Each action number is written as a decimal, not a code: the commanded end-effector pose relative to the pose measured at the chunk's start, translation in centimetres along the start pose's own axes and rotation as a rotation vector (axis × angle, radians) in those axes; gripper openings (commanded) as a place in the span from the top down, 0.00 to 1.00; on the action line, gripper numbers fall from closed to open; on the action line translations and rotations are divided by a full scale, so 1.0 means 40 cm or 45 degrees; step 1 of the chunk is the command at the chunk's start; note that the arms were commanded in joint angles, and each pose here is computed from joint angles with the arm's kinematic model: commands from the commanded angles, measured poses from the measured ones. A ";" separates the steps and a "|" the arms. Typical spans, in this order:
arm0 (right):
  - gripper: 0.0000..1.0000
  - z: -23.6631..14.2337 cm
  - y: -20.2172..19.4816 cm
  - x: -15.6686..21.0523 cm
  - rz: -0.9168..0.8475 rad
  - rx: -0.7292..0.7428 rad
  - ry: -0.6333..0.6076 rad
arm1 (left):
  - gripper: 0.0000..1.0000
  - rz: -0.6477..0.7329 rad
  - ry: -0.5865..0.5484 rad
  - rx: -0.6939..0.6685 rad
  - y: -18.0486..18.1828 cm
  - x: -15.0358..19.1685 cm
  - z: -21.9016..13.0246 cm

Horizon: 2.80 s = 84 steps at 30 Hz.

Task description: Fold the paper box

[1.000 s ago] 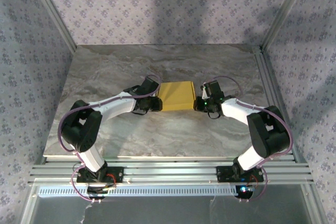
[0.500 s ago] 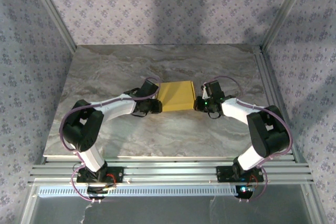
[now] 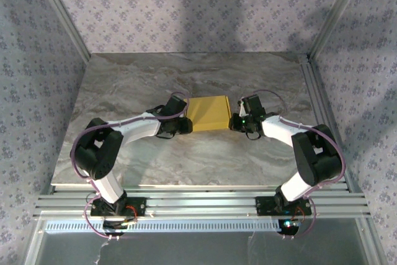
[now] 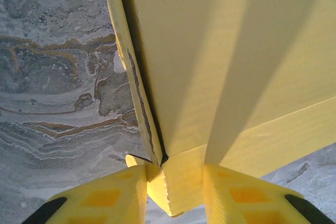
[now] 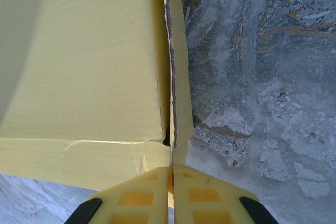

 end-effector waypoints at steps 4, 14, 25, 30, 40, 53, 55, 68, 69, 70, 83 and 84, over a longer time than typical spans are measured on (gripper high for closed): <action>0.91 0.003 0.000 -0.006 0.026 -0.003 0.029 | 0.72 -0.004 -0.008 0.050 -0.009 0.005 0.000; 0.91 -0.002 0.001 -0.009 0.032 -0.008 0.027 | 0.78 -0.007 -0.011 0.054 -0.006 0.009 0.002; 0.91 -0.003 0.001 -0.024 0.026 -0.011 0.022 | 0.84 0.008 -0.013 0.011 0.003 0.000 0.007; 0.91 0.005 -0.004 -0.028 0.015 -0.014 0.031 | 0.84 0.021 -0.013 -0.022 0.014 -0.008 0.013; 0.91 0.007 -0.002 -0.036 -0.026 -0.065 -0.009 | 0.85 -0.012 -0.001 -0.030 0.035 -0.022 0.015; 0.86 -0.007 0.011 -0.063 -0.034 -0.081 -0.030 | 0.81 -0.057 -0.012 0.024 0.039 -0.054 -0.019; 0.84 -0.014 0.014 -0.067 -0.029 -0.083 -0.044 | 0.81 -0.061 -0.009 0.026 0.041 -0.057 -0.016; 0.61 -0.063 0.014 -0.107 -0.025 -0.053 -0.140 | 0.66 -0.042 -0.073 0.059 0.036 -0.080 -0.078; 0.59 -0.059 0.014 -0.112 -0.022 -0.056 -0.135 | 0.64 -0.041 -0.086 0.063 0.033 -0.084 -0.089; 0.58 -0.052 0.011 -0.116 -0.015 -0.050 -0.120 | 0.62 -0.040 -0.100 0.069 0.030 -0.090 -0.103; 0.47 0.056 -0.004 -0.167 0.119 -0.123 0.041 | 0.55 -0.197 -0.041 0.187 0.112 -0.177 -0.050; 0.46 0.060 -0.006 -0.167 0.130 -0.138 0.045 | 0.56 -0.201 -0.038 0.201 0.111 -0.181 -0.040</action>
Point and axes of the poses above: each hand's point on the last joint's axis, 136 mm out from that joint toward the fingers, its own z axis out along the fingers, its own y axis along the line the jaws close on, x = y × z, the point moved 9 cm from there along -z, back along the fingers, and after that the axes turned 3 degrees about -z, right-handed, at the moved point
